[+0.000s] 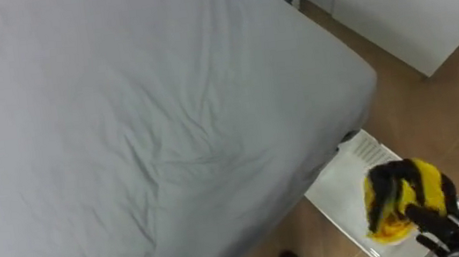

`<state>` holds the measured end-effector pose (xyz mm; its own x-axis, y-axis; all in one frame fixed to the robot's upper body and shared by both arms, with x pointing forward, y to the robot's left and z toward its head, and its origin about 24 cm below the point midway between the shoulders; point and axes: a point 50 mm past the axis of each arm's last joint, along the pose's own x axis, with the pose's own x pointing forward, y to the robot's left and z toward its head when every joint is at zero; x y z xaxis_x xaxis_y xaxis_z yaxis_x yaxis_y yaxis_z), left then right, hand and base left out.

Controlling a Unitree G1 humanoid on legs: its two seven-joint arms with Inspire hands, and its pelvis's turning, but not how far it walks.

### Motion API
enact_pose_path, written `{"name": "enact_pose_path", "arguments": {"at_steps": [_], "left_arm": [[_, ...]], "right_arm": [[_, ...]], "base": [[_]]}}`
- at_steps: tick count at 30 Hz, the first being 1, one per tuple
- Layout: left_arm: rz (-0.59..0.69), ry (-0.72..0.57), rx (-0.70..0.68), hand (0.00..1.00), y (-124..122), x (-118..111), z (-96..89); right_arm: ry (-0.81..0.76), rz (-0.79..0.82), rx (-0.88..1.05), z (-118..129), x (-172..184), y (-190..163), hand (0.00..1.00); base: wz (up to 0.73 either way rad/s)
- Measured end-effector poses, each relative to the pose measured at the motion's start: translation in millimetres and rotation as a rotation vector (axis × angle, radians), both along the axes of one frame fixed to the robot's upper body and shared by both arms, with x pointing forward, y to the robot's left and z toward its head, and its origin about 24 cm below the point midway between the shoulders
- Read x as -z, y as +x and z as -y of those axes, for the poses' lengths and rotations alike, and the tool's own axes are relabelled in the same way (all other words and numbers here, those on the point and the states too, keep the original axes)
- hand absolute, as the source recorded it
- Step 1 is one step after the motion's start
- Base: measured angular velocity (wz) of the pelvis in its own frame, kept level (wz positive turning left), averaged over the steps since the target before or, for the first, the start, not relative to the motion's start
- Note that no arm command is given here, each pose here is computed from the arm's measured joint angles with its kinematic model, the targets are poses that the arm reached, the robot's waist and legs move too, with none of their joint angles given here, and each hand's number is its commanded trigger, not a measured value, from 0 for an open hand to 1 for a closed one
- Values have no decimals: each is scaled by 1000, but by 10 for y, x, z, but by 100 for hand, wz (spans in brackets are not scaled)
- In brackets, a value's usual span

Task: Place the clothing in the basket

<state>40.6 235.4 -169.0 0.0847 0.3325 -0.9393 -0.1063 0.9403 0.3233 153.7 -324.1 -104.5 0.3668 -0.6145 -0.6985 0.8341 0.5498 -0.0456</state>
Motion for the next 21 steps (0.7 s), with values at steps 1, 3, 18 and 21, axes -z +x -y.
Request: {"name": "enact_pose_path", "arguments": {"at_steps": [1, 3, 18, 21], "left_arm": [[1, -1, -4, 0, -1, 0, 2], [-3, 2, 2, 0, -12, 3, 7], [2, -4, -1, 0, -59, 13, 34], [4, -5, -2, 0, -65, 13, 36]], "right_arm": [[0, 0, 0, 0, 0, 0, 0], [0, -3, -2, -1, 4, -6, 0], [-2, -29, -11, 7, 39, -97, 0], [2, -28, -12, 6, 44, -108, 0]], "base": [[0], [0], [0], [0]]}}
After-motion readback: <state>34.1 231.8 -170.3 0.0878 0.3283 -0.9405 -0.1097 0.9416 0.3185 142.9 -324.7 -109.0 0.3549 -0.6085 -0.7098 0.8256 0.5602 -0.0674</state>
